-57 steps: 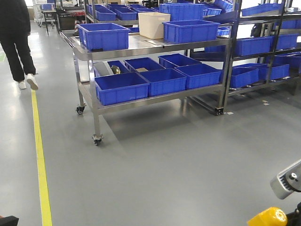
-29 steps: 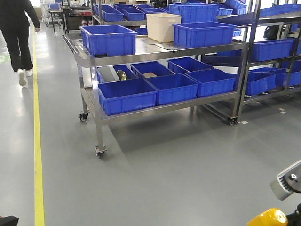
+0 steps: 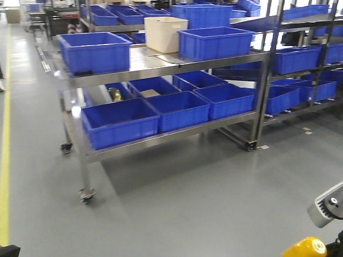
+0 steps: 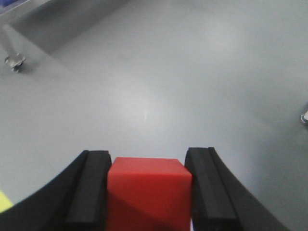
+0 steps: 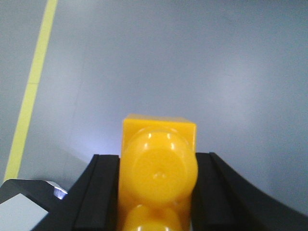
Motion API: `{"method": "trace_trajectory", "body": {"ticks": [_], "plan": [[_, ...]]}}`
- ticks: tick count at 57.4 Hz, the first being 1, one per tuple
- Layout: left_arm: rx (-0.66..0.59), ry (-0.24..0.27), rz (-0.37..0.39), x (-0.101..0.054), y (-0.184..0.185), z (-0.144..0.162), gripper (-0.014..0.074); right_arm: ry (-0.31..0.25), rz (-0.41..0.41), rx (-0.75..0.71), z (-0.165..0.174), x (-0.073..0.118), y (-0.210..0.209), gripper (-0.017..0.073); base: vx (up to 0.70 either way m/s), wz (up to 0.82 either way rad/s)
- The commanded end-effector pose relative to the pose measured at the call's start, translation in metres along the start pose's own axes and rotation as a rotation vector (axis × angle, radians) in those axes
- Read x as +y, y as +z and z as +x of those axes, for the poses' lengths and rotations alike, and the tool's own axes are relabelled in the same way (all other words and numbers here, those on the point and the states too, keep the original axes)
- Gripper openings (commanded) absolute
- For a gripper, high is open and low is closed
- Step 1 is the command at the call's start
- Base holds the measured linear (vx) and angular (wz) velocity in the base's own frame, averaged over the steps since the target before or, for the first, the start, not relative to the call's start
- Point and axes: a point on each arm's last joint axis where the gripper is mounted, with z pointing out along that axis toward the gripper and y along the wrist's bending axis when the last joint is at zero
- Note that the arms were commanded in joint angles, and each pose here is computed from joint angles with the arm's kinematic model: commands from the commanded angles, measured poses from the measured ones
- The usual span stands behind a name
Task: Pick red and yellow blocks into blue bin
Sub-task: 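Drive the base away from the conveyor to the blue bin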
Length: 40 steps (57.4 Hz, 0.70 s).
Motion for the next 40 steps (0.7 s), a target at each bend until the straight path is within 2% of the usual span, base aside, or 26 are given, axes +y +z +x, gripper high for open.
{"method": "trace_trajectory", "body": {"ticks": [1,40], "plan": [[-0.105,-0.006,0.005,-0.0017,-0.0077,-0.0133,0.027,-0.007,0.03,-0.089,-0.0105,-0.0019,-0.0096,0.0259,0.48,-0.37],[-0.104,-0.006,0.005,-0.0017,-0.0077,-0.0133,0.027,-0.007,0.029,-0.088,-0.0104,-0.0019,-0.0096,0.0259,0.49,-0.36]]}}
